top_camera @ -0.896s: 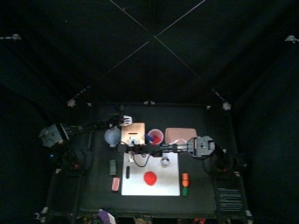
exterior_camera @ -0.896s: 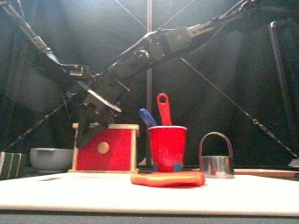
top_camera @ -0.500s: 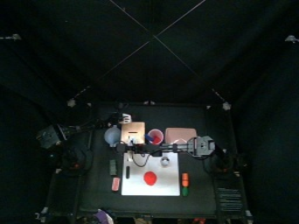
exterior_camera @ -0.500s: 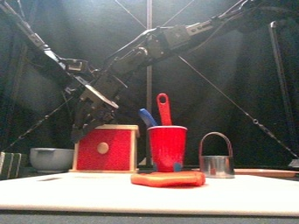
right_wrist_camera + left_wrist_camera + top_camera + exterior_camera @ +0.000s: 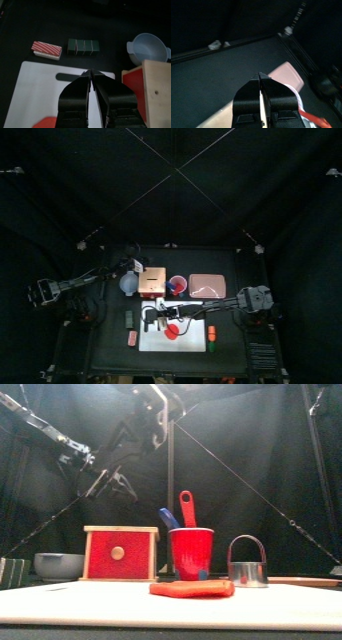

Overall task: Get the cutter from the drawer then cut the dough then place the extra dough in the bowl
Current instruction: Cut the dough

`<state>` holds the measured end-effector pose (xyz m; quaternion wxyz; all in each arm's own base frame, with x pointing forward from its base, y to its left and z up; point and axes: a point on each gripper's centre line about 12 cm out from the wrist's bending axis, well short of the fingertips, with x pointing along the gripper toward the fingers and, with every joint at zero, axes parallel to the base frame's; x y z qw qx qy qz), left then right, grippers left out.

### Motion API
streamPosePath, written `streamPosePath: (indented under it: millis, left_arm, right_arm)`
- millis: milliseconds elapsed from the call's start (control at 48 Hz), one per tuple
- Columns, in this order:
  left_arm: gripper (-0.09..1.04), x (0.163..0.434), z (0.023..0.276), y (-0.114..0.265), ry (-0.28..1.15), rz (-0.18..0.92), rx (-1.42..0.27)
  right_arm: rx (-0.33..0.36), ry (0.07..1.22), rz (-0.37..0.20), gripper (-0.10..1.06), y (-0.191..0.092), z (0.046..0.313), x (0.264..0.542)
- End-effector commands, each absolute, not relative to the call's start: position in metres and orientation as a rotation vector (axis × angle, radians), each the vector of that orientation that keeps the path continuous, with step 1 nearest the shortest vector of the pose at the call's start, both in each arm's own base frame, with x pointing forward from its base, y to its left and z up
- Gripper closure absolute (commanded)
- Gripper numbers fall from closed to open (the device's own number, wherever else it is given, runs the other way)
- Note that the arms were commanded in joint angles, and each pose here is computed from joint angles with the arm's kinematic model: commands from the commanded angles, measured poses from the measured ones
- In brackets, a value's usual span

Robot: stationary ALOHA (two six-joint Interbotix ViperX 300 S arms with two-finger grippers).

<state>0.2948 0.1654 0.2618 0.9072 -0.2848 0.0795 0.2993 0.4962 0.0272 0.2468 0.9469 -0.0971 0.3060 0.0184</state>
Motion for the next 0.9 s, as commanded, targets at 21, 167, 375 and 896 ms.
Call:
streamPosePath:
  millis: [21, 167, 375, 896]
  left_arm:
    - [0.65, 0.302, 0.277, 0.123, 0.151, 0.47, -0.48]
    - [0.65, 0.306, 0.268, 0.084, 0.172, 0.342, -0.381]
    - [0.64, 0.305, 0.253, 0.039, 0.161, 0.17, -0.234]
    - [0.35, 0.312, 0.213, -0.004, 0.166, 0.019, -0.16]
  right_arm:
    - [-0.151, 0.537, 0.052, 0.45, 0.027, 0.268, 0.457]
    - [-0.052, 0.467, 0.065, 0.45, 0.027, 0.259, 0.414]
    - [0.049, 0.407, 0.06, 0.44, 0.026, 0.253, 0.356]
    - [0.242, 0.467, -0.027, 0.19, 0.01, 0.2, 0.247]
